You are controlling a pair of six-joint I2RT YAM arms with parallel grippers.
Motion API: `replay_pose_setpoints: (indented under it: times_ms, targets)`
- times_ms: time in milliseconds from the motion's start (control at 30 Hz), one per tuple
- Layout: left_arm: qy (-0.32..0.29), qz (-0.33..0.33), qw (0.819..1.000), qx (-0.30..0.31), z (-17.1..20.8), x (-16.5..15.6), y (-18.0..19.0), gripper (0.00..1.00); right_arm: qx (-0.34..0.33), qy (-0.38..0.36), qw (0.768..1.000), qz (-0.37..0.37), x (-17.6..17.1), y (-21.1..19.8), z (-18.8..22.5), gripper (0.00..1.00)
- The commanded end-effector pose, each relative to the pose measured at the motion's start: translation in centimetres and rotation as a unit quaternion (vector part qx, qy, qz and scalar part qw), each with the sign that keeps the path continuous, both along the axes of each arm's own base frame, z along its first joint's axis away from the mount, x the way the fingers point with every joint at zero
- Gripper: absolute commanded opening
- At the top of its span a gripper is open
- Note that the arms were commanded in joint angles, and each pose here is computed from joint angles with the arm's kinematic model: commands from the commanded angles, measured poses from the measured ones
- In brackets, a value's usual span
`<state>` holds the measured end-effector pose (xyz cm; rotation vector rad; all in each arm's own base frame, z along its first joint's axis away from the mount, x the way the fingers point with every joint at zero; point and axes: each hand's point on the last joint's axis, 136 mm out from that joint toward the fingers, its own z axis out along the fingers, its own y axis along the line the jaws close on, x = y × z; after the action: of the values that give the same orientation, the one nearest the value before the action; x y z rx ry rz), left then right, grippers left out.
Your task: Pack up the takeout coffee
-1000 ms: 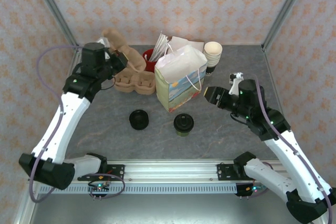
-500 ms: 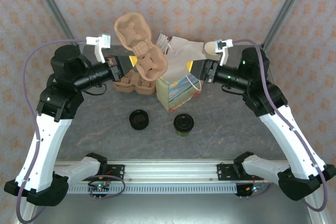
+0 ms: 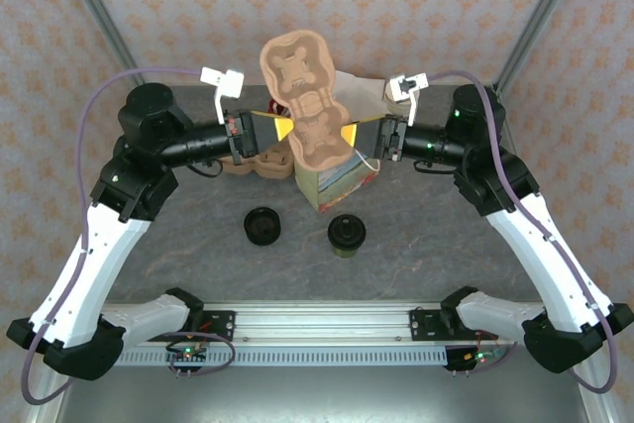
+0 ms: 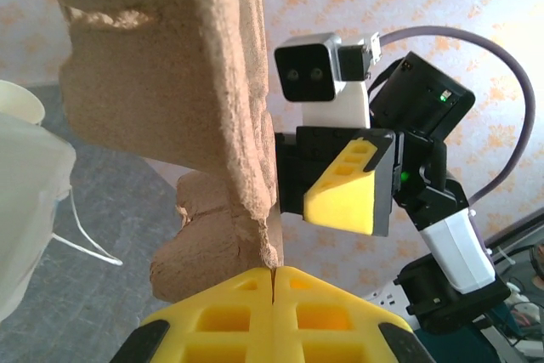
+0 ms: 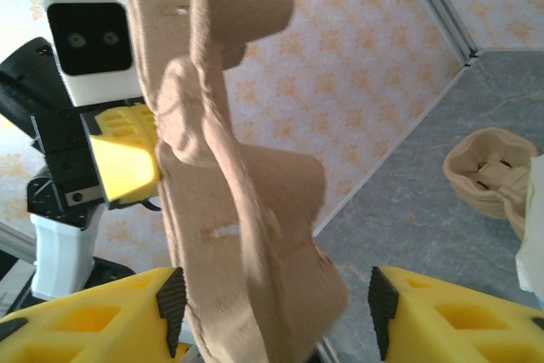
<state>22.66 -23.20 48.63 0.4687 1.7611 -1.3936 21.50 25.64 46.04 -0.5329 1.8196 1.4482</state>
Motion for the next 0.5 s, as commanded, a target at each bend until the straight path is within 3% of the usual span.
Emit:
replay_pose_setpoints:
  times_ms: [0,467]
  targets:
    - [-0.038,-0.021,0.999,-0.012,1.84,-0.76,-0.50,0.00,0.012,-0.040,0.999,0.031,-1.94,-0.06,2.19,0.55]
    - [-0.028,-0.023,0.999,-0.008,1.42,-0.22,-1.03,0.00,0.004,-0.048,0.999,0.025,-2.60,-0.64,2.08,0.34]
